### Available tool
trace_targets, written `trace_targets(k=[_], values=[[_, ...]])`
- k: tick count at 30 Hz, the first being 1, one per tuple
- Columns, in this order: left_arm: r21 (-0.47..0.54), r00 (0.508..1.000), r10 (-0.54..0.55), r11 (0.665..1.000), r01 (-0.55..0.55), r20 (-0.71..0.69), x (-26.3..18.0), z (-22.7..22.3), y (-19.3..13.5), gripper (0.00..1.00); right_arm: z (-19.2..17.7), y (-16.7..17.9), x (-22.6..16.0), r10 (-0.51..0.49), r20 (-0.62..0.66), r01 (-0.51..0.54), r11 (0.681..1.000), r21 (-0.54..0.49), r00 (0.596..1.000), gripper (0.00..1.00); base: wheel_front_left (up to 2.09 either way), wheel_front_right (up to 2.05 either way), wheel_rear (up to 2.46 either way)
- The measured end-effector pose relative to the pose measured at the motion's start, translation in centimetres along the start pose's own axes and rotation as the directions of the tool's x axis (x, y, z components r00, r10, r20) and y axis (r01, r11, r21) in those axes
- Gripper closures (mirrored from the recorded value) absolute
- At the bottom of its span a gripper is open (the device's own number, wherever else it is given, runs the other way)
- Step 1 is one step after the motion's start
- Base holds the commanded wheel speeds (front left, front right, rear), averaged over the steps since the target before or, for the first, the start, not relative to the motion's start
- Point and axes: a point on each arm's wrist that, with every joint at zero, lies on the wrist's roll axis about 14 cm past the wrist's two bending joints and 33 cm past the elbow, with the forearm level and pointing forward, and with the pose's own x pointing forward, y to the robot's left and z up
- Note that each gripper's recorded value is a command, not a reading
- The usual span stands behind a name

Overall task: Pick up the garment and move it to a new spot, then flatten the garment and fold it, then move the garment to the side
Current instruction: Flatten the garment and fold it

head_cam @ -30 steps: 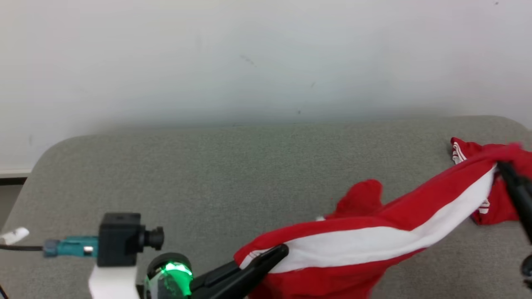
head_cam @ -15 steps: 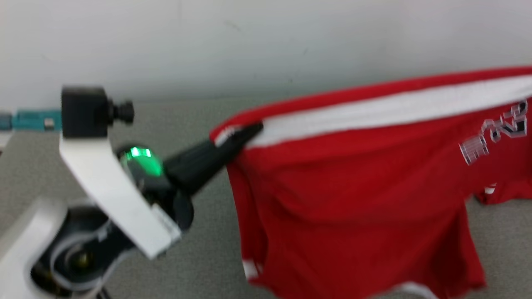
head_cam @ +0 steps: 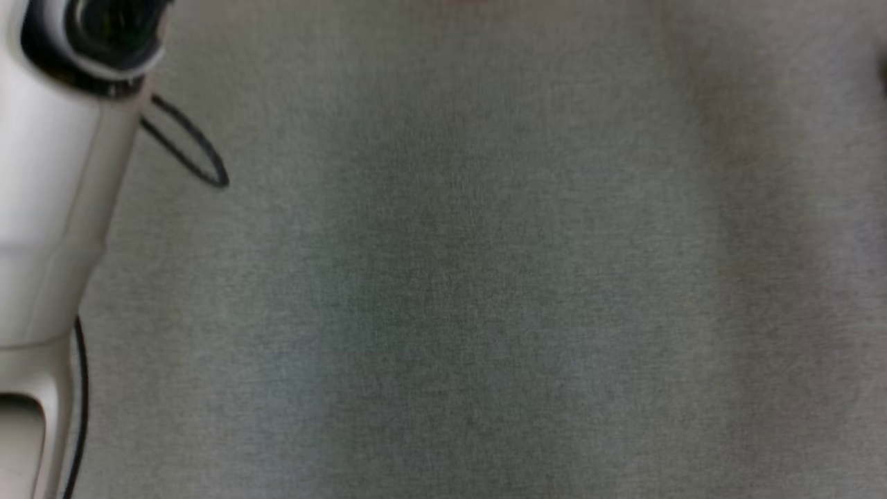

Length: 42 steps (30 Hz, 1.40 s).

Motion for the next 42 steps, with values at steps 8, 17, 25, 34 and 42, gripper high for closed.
trace_targets(k=[8,17,25,34,42], values=[[-0.062,0.988,0.096,0.993,-0.104,-0.122,0.6,-12.5,6.1,1.0,-13.5,-3.7,-1.9,-0.073,-0.216,0.086,0.995,0.052,0.974,1.0,0.0,0.0,0.0],[-0.151,0.94,0.044,0.983,-0.1,-0.338,-9.2,-21.1,2.3,1.0,-18.9,-3.3,-14.8,-0.098,-0.449,0.141,0.988,0.065,0.888,1.0,0.0,0.0,0.0],[-0.204,0.894,0.009,0.972,-0.112,-0.448,-18.4,-23.3,-3.1,1.0,-18.6,-0.8,-26.4,-0.12,-0.613,0.201,0.978,0.064,0.781,1.0,0.0,0.0,0.0],[-0.334,0.83,0.031,0.906,-0.259,-0.558,-28.7,-24.9,-11.6,1.0,-16.7,2.1,-38.5,-0.179,-0.734,0.292,0.956,0.028,0.655,1.0,0.0,0.0,0.0],[-0.409,0.844,0.009,0.872,-0.269,-0.536,-31.3,-21.8,-15.7,1.0,-14.1,3.7,-40.7,-0.191,-0.717,0.333,0.941,0.061,0.67,1.0,0.0,0.0,0.0]])
